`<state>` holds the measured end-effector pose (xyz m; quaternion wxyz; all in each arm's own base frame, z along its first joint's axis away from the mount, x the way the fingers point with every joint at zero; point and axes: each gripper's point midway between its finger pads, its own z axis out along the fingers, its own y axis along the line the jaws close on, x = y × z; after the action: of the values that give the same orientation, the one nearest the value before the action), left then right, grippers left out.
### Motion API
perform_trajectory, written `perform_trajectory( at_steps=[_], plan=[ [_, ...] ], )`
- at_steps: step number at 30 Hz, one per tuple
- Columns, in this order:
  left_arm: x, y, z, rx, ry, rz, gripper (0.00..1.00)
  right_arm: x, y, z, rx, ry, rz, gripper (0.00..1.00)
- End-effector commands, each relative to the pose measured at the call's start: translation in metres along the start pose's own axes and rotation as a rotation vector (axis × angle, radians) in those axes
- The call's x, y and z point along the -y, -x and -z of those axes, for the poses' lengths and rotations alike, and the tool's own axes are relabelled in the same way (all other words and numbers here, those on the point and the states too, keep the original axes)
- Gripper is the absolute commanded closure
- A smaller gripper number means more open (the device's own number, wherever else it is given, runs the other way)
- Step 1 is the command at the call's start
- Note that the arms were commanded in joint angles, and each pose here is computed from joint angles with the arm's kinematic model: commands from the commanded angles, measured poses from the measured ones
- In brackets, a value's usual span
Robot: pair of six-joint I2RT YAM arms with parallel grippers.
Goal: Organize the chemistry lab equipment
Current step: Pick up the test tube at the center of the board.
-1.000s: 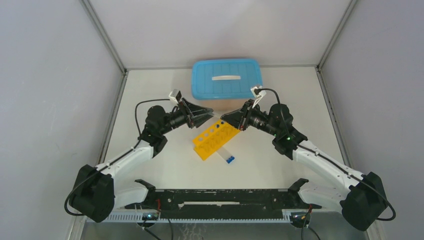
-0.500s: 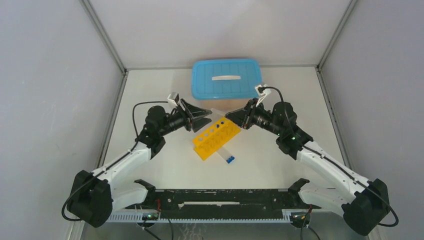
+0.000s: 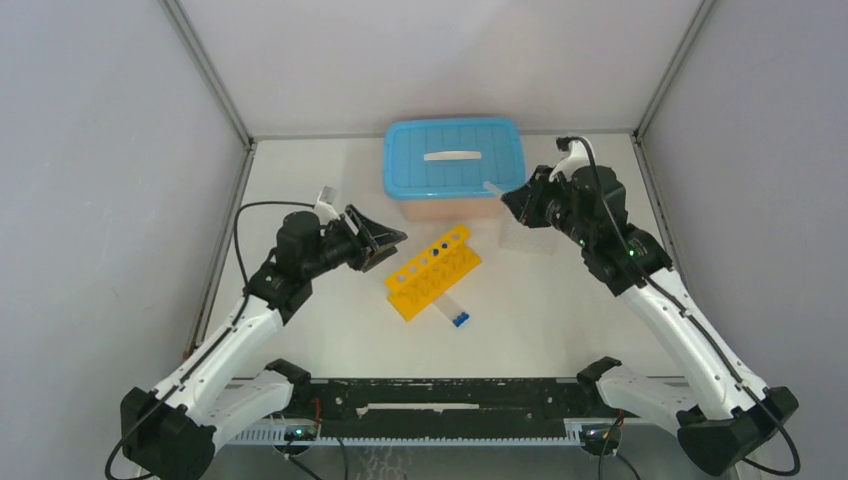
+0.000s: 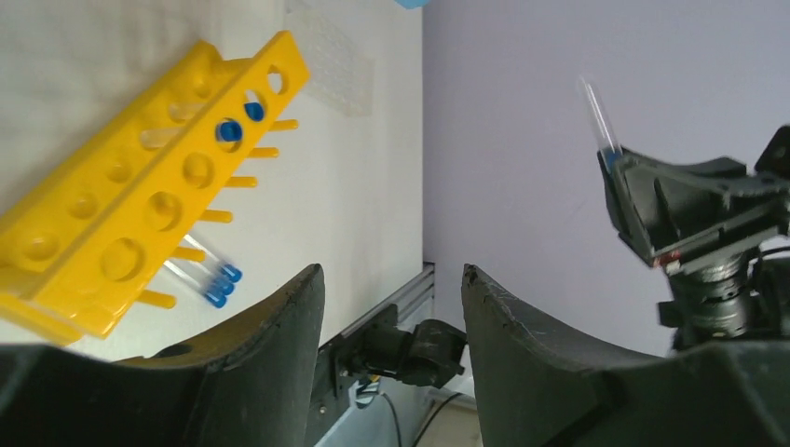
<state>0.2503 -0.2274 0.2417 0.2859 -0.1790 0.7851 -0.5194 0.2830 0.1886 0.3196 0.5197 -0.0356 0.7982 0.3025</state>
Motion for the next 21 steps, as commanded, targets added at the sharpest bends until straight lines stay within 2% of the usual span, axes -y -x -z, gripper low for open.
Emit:
perform_trajectory(
  at_steps=[1,9,21],
  plan=[
    [0.006,0.008,0.014,0.045,0.018,-0.087,0.4,0.056,-0.018,0.009,-0.157,-0.285,0.046,0.82],
    [0.004,0.005,0.026,0.06,0.025,-0.119,0.4,0.094,-0.04,0.007,-0.389,-0.467,0.06,0.85],
    [0.0,0.005,0.032,0.068,0.05,-0.157,0.4,0.133,-0.049,-0.008,-0.56,-0.621,0.079,0.87]
  ],
)
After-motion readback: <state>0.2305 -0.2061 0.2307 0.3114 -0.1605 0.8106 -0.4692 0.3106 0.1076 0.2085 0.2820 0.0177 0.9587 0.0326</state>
